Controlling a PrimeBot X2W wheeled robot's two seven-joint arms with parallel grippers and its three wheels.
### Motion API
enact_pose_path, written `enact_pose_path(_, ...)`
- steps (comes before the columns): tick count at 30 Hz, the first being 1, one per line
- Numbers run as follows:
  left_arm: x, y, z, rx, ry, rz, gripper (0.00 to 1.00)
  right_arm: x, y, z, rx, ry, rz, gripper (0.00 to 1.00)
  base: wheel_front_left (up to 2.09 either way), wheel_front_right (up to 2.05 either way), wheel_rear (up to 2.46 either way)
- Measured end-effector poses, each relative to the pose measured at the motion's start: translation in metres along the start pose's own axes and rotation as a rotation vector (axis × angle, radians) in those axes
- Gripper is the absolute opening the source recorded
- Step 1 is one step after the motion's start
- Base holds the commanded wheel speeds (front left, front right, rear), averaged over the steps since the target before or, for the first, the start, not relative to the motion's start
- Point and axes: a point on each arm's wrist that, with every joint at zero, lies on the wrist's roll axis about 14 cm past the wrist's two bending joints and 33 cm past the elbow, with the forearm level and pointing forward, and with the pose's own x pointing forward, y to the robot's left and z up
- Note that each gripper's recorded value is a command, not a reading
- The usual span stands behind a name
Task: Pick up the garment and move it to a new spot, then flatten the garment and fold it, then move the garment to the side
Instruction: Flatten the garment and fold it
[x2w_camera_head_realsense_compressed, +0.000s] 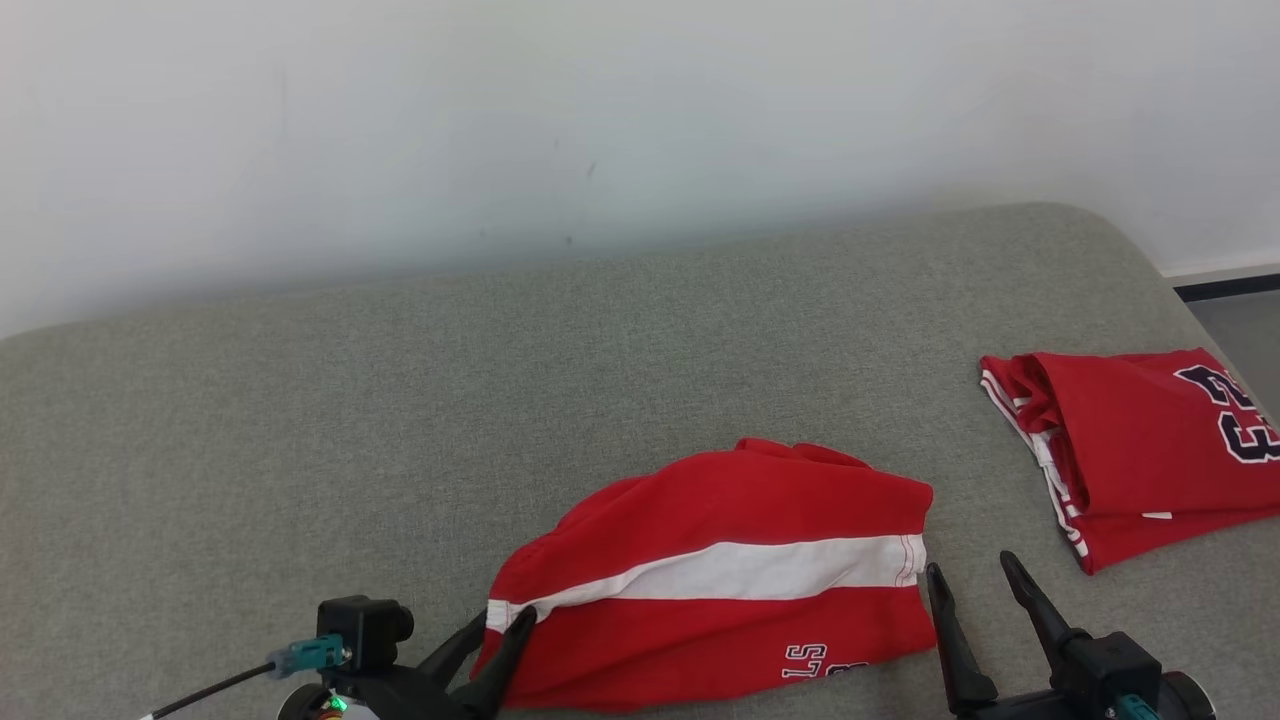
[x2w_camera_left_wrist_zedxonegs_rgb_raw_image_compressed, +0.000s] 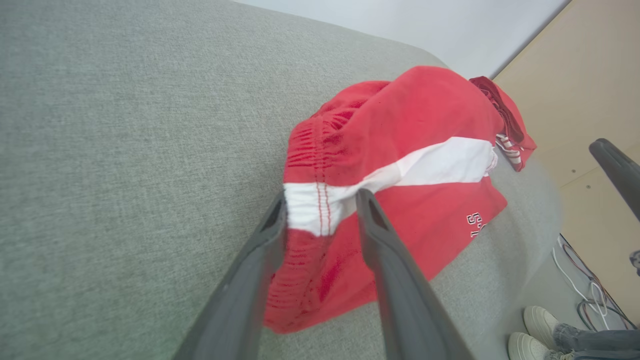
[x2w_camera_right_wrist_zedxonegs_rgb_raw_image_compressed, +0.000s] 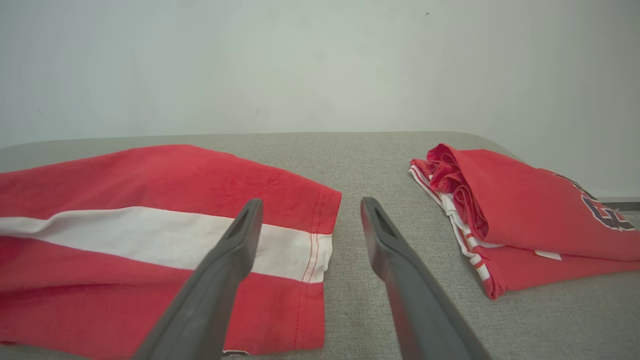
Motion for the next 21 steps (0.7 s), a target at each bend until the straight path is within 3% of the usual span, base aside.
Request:
enact_pose_path(10,-0.003,0.003,-0.001,0.036,-0.025,-0.008,0.00,0.001,0.001,-0.001,-0.005,0.003,0.007,1.00,0.00,0.00,0.00)
enact_pose_path(21,-0.001,0.008,-0.016,0.071,-0.029,0.010,0.00,0.016,-0.008,-0.030,-0.017,0.168,-0.004,1.00,0.00,0.00,0.00)
